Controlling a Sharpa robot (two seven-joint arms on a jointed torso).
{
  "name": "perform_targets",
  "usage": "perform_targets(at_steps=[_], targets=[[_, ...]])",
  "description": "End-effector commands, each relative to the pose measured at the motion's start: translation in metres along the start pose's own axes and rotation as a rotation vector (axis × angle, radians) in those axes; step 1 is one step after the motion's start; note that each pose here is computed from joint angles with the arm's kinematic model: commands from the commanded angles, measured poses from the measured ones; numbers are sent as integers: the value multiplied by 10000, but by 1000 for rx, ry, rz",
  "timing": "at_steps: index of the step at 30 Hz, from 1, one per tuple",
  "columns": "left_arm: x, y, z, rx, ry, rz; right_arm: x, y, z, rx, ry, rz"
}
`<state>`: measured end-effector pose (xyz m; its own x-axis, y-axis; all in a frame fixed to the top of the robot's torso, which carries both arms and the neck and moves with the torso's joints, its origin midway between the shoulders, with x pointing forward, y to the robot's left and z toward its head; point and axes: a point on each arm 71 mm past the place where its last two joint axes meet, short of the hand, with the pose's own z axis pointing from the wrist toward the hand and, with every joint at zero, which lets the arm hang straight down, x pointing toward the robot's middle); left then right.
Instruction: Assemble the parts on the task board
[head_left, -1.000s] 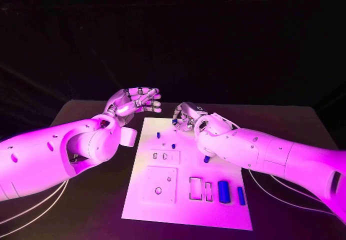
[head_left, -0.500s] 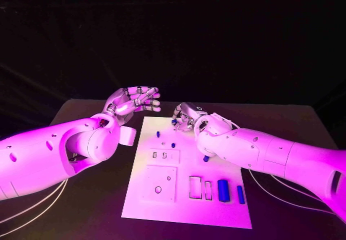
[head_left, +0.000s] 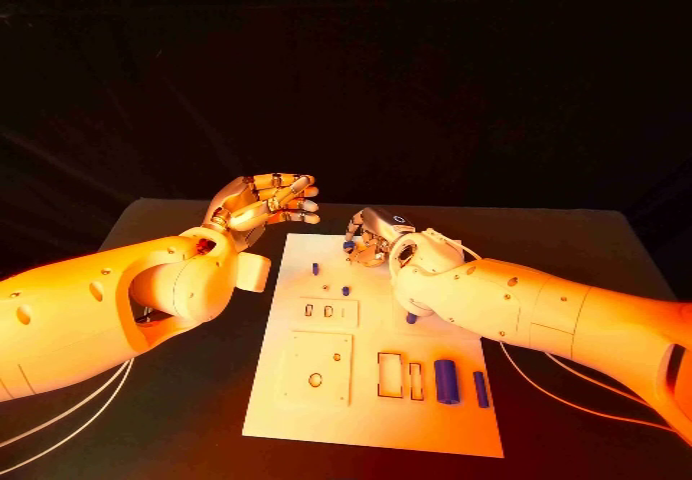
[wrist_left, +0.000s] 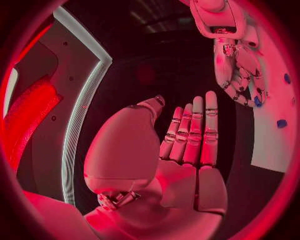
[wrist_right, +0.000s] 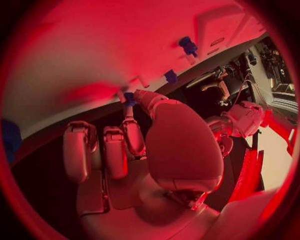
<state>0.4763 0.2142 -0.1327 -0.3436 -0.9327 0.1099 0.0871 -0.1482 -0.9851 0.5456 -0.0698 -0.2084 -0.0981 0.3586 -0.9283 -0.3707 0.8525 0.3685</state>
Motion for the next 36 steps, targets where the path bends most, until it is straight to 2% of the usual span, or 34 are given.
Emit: perform_targets(at_steps=[1,23,36], targets=[[15,-18,8,7,18,-10,9,-9,-11,2,-5,-16],[8,-12,15,5,18,-10,-30,-41,-23,12,-54,-26],[2,-11,16,4,17,-10,-16,-63,-38,18,-19,-34]])
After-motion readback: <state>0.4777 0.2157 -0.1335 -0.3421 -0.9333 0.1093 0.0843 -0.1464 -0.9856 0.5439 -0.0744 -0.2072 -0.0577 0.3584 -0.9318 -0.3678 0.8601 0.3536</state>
